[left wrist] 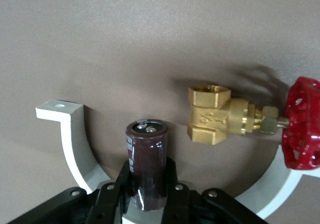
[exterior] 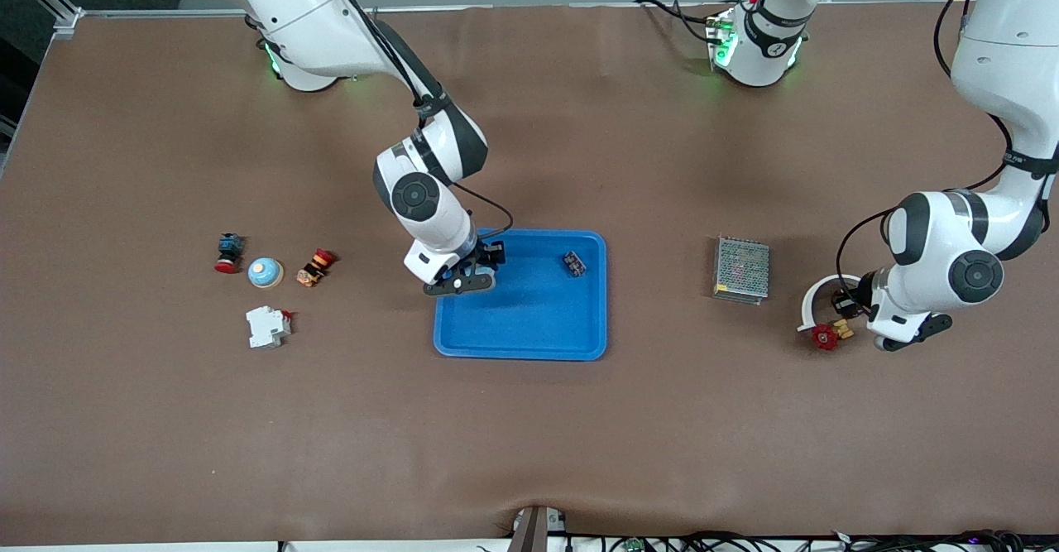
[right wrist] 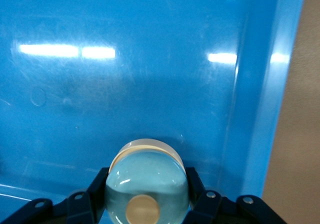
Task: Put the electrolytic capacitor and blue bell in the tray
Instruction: 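Lower the bell into the tray while the left gripper grasps the capacitor, then withdraw the right gripper to the other bell while the left gripper lifts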
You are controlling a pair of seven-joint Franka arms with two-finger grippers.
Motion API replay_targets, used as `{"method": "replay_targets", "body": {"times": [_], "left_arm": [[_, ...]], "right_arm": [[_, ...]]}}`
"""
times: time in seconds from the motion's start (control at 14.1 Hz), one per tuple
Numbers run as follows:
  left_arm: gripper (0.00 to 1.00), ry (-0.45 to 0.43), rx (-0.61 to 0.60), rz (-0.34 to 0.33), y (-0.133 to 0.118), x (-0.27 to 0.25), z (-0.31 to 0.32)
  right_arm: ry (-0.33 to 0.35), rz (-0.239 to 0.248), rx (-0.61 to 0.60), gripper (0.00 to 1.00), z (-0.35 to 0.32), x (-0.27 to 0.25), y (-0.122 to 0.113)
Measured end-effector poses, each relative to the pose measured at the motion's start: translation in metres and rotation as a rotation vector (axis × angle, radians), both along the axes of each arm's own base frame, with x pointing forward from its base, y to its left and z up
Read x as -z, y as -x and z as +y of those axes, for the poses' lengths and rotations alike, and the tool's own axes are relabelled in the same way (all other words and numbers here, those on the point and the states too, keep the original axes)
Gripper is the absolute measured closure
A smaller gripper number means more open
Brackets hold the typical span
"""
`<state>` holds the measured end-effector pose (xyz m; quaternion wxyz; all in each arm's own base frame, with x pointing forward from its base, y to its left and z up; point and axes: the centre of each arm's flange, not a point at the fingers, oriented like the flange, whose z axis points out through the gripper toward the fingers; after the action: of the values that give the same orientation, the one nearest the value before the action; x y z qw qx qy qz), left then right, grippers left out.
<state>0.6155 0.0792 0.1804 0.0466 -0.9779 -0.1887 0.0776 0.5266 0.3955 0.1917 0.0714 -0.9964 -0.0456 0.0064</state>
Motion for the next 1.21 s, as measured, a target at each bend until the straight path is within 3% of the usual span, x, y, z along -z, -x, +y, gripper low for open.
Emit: {"method": "replay_targets", "body": {"times": [0.5,0.57,0.78,1.21], "left_arm": [[0.7,-0.004,0.029,0.003,-0.005,-0.035,-0.021],[0.7,-0.006,0.036,0.003,-0.006,-0.046,-0.027],[0.7,-0.018,0.048,-0.019,-0.01,-0.074,-0.034],[0.7,-0.02,0.072,-0.026,-0.011,-0.081,-0.026]], "right_arm": [[0.001,-0.005,-0.008,0.34,0.005,0.012,0.005],[0.0,-0.007,-0.008,0.3,0.005,0.011,0.004],[0.001,-0.007,-0.006,0.02,0.004,0.011,0.003],[0.004,0.006,-0.01,0.0,0.005,-0.014,-0.001]]}}
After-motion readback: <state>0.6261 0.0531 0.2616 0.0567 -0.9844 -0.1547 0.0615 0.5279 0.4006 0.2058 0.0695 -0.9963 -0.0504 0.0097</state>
